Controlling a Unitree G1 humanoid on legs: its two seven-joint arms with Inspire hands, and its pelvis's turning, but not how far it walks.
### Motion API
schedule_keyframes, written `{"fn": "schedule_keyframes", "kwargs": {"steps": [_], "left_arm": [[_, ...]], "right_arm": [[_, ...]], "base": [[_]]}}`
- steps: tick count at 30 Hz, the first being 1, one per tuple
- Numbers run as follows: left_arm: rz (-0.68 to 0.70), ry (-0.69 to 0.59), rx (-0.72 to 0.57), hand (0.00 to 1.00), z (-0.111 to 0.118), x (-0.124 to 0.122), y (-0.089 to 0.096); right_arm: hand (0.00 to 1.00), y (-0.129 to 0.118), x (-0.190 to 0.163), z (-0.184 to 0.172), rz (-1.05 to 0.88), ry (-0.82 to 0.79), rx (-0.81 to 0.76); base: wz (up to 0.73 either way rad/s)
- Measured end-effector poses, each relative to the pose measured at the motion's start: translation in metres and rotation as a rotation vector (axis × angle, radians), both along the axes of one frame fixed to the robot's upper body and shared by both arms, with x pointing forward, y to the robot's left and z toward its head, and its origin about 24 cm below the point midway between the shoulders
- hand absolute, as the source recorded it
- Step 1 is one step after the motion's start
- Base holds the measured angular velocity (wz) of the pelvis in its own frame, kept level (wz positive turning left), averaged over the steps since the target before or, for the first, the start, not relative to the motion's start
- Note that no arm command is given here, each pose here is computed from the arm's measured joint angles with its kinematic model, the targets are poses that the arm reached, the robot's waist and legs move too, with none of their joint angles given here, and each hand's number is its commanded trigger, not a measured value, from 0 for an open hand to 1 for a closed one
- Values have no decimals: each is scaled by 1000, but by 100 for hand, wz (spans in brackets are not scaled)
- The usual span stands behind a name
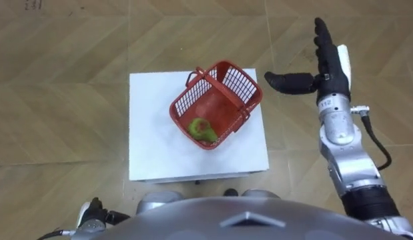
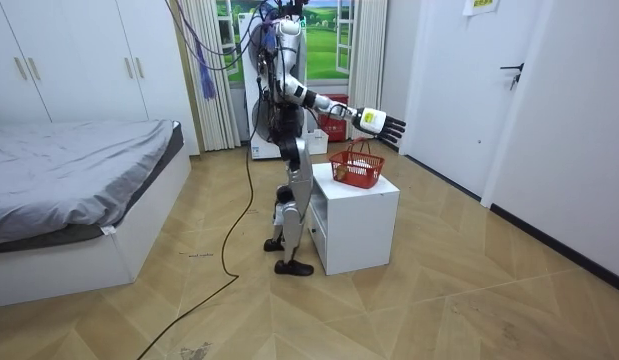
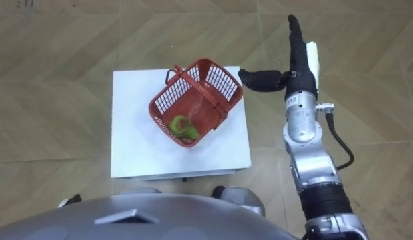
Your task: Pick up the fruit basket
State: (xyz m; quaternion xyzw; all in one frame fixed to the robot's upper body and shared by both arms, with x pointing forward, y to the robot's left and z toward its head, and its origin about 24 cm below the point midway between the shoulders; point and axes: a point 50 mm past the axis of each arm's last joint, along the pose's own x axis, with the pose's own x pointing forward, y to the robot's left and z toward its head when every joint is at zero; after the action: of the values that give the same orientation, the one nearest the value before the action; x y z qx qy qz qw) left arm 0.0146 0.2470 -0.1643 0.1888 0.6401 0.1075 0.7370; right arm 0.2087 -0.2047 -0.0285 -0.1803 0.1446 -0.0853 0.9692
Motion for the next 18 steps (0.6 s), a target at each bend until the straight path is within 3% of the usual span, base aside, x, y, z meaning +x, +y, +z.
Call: {"fn": "schedule_keyframes", "kwargs": {"steps": [5,10,13,18], "left_arm": [[10,15,2,0,1,-11,0],[16,42,24,0,2,-20,5],[-3,58,33,0,2,-22,6],[0,79,15,0,0,-22,-2]], "right_arm": [[0,-11,-32,-38,-38,187,-42],[0,-36,-98,-95,-110,548,-134],[0,-53,-142,-115,-204,756,-147],[0,-56,-192,-130,-238,1010,-172]], "base": [[6],[3],[7],[3]]}}
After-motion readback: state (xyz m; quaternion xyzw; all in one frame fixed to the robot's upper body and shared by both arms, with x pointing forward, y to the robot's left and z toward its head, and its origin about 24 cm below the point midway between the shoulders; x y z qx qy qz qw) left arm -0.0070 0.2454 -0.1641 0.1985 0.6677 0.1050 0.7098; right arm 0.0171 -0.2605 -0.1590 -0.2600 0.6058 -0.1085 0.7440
